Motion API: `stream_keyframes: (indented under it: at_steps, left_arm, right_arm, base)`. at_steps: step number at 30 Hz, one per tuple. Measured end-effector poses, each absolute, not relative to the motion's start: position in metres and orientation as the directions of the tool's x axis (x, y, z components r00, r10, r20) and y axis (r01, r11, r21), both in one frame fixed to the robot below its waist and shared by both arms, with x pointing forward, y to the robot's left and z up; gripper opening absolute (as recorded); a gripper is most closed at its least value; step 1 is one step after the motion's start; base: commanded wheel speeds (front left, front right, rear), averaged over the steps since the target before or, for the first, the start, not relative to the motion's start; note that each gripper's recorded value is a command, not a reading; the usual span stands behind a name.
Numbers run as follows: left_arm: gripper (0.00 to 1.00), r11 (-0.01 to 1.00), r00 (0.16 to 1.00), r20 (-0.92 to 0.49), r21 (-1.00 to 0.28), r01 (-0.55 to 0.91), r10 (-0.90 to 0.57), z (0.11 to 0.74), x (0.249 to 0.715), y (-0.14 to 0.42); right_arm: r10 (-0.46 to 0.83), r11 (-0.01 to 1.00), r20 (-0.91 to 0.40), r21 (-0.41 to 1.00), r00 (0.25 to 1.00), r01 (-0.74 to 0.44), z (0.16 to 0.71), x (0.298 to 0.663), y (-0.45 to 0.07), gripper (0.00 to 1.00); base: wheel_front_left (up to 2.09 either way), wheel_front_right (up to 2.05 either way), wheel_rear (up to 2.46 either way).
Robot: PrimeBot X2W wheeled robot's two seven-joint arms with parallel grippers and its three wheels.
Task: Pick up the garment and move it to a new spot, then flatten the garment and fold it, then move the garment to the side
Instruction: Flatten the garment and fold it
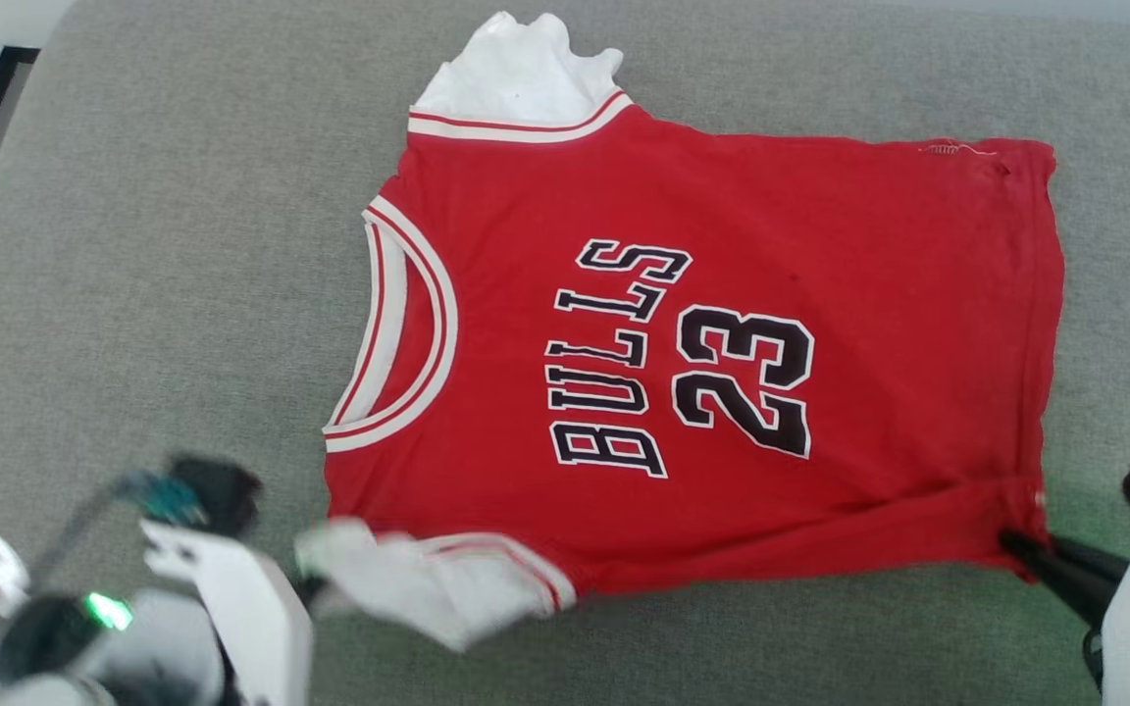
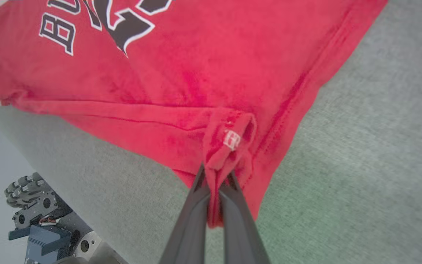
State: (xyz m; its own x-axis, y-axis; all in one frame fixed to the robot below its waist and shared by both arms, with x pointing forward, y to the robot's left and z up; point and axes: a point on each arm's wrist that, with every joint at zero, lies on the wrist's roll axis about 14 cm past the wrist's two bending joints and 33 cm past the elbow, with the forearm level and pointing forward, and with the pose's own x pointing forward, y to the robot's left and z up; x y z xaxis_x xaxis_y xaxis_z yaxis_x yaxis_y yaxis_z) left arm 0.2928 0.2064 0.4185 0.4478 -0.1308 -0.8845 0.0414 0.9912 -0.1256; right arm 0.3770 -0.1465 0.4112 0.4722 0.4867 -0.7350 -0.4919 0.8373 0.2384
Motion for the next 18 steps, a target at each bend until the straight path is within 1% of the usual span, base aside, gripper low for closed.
stream_keyframes:
  at_steps: [4,7,10,12,14,16,18]
  left_arm:
    - [0.00,0.996,0.582,-0.810,-0.021,0.087,-0.068,0.456,0.340,0.227]
    - [0.00,0.989,0.683,-0.729,0.063,0.137,-0.049,0.487,0.379,0.236]
    - [0.00,0.976,0.745,-0.665,0.124,0.181,-0.054,0.508,0.414,0.238]
    - [0.00,0.964,0.775,-0.629,0.165,0.209,-0.060,0.515,0.436,0.238]
    - [0.00,0.956,0.789,-0.609,0.177,0.234,-0.081,0.515,0.458,0.234]
    - [0.00,0.951,0.785,-0.614,0.184,0.250,-0.088,0.506,0.475,0.232]
    - [0.00,0.947,0.760,-0.642,0.177,0.269,-0.096,0.489,0.489,0.229]
  right_arm:
    - [0.470,0.857,-0.691,0.208,0.549,-0.471,0.429,0.395,-0.149,0.00]
    - [0.458,0.871,-0.649,0.188,0.608,-0.455,0.442,0.415,-0.150,0.00]
    - [0.432,0.886,-0.618,0.154,0.657,-0.437,0.450,0.435,-0.153,0.00]
    - [0.418,0.893,-0.607,0.139,0.675,-0.428,0.451,0.449,-0.154,0.00]
    - [0.405,0.898,-0.604,0.124,0.687,-0.422,0.450,0.462,-0.155,0.00]
    - [0.394,0.901,-0.611,0.110,0.687,-0.419,0.444,0.472,-0.155,0.00]
    - [0.393,0.902,-0.617,0.116,0.681,-0.416,0.436,0.482,-0.152,0.00]
  base:
    - [0.00,0.00,0.00]
    - [0.00,0.00,0.00]
    - [0.00,0.00,0.00]
    - [0.00,0.00,0.00]
    - [0.00,0.00,0.00]
    - [0.00,0.00,0.00]
    - [0.00,0.00,0.00]
